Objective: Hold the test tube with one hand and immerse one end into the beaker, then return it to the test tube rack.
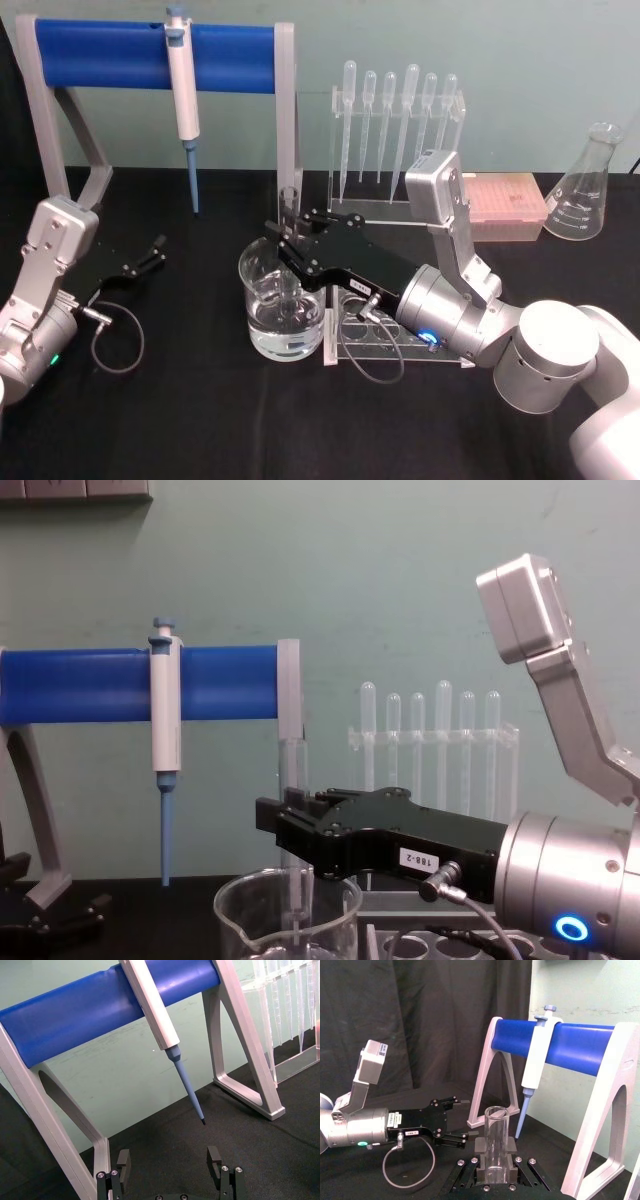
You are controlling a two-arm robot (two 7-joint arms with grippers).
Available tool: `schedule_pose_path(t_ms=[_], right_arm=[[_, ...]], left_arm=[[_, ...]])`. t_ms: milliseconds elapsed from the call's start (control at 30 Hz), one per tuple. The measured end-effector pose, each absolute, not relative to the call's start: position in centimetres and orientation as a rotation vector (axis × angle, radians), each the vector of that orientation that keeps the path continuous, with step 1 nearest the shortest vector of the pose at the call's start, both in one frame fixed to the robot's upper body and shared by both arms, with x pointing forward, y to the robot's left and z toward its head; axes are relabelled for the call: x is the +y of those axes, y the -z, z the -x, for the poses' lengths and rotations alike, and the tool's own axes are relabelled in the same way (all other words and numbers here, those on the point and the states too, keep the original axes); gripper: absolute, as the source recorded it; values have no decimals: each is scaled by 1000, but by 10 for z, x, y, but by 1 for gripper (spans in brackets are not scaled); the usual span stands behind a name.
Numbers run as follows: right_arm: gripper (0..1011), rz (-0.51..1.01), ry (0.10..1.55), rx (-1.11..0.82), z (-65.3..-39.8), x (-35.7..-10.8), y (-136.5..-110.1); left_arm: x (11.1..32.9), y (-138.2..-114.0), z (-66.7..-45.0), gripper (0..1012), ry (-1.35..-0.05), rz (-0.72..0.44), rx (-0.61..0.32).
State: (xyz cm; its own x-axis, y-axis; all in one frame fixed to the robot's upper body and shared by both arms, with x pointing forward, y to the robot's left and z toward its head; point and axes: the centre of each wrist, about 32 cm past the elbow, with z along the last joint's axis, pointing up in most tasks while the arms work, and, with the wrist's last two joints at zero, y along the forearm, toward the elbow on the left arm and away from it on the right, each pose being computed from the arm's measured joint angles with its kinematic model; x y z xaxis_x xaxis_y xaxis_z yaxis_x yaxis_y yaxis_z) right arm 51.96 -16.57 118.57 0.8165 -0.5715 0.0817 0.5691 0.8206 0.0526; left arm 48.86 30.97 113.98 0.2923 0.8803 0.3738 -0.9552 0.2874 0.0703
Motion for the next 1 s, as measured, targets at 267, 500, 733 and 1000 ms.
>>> schedule_pose_path(t_ms=[267, 500, 733, 1000], right_arm=[[238, -26, 608, -95, -520, -166, -1186], [238, -26, 608, -95, -520, -166, -1186], [238, -26, 608, -95, -520, -166, -1186], [238, -26, 608, -95, -520, -166, -1186]], left_arm=[[310, -1140, -489, 1000, -1248, -304, -285], [310, -1140, -489, 1000, -1248, -304, -285], [310, -1140, -489, 1000, -1248, -304, -285], [310, -1140, -489, 1000, -1248, -304, -285]])
